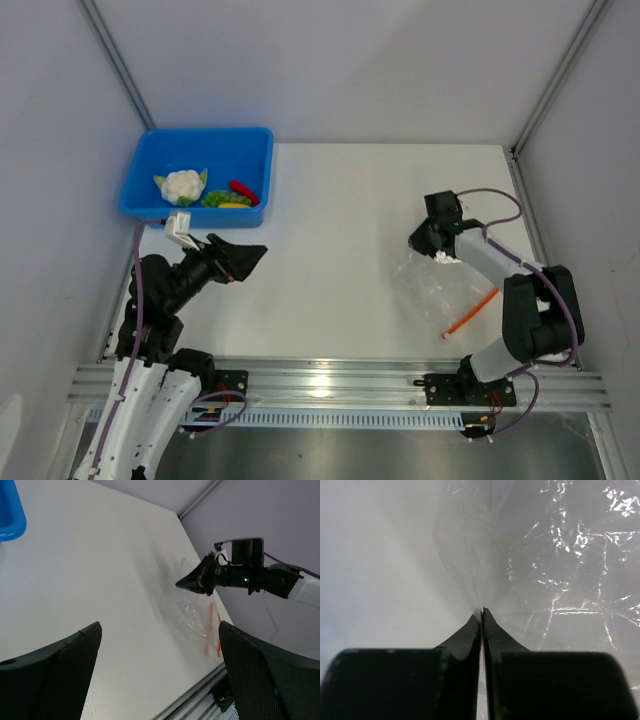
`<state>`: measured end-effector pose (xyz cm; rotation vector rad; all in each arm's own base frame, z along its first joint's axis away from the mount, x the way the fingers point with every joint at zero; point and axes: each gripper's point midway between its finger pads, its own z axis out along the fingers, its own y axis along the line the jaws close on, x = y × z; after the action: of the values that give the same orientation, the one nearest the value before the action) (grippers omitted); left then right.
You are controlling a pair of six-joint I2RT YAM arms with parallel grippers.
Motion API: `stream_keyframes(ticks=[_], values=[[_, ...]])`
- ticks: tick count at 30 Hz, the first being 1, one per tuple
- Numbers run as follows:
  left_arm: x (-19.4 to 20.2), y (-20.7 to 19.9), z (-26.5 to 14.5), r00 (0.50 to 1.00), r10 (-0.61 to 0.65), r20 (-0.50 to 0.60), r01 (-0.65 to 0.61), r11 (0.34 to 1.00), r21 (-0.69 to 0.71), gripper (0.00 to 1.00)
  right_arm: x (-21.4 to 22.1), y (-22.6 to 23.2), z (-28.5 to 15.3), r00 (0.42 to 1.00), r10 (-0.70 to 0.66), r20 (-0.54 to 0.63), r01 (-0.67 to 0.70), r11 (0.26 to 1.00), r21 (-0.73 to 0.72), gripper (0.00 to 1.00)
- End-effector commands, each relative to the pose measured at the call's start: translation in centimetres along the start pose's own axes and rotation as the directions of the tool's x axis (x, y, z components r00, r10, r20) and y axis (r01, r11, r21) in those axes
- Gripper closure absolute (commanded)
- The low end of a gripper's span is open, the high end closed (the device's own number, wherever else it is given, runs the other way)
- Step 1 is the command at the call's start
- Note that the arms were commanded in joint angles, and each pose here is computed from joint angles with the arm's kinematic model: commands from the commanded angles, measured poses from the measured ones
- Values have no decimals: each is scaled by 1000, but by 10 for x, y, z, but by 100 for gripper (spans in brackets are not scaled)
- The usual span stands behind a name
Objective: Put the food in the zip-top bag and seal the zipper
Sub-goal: Move the zipper food storage bag to the center of the board, then pick up the zipper food storage bag at the center of the board.
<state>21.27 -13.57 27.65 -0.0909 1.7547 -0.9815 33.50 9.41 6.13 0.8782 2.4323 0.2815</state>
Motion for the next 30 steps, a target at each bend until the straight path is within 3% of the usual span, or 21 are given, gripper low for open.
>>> stream_keyframes(ticks=[1,3,4,5,7,9,13,17,18,19,22,25,30], values=[[-9,-15,-6,999,45,6,-46,998,37,1,-36,107,-11,991,131,23,-118,950,-290,87],[-8,-10,-6,1000,26,2,-26,1000,11,1,-41,154,-12,993,107,-44,-116,917,-382,67],[-7,-9,-5,1000,17,-3,-17,1000,6,0,-42,166,-13,994,89,-66,-108,909,-402,45],[-4,-9,-5,1000,9,-14,-8,1000,11,1,-47,193,-17,995,52,-88,-87,887,-454,38],[-2,-10,-5,1000,6,-27,-6,1000,14,1,-44,202,-21,997,-38,-71,3,900,-437,28],[-1,-12,-4,999,-12,-34,13,1000,22,1,-49,217,-38,989,-145,43,149,894,-422,22],[-1,-18,1,997,-69,-28,70,995,66,0,-45,187,-63,971,-205,122,235,914,-332,6],[8,-22,14,984,-154,-90,165,979,123,1,-44,120,-76,980,-158,123,187,939,-287,1],[8,-21,17,980,-169,-102,180,976,120,1,-51,110,-97,979,-128,157,173,931,-321,1],[9,-22,19,975,-188,-119,202,972,117,1,-47,76,-85,986,-108,128,140,951,-277,1],[16,-16,30,940,-268,-213,283,958,44,1,-45,29,-102,991,-40,128,76,956,-282,4],[16,-29,36,932,-233,-277,275,953,124,13,-46,2,-120,988,3,157,42,959,-281,6],[13,-34,34,963,-148,-227,190,966,176,15,-25,-26,-110,994,15,110,15,964,-265,8]])
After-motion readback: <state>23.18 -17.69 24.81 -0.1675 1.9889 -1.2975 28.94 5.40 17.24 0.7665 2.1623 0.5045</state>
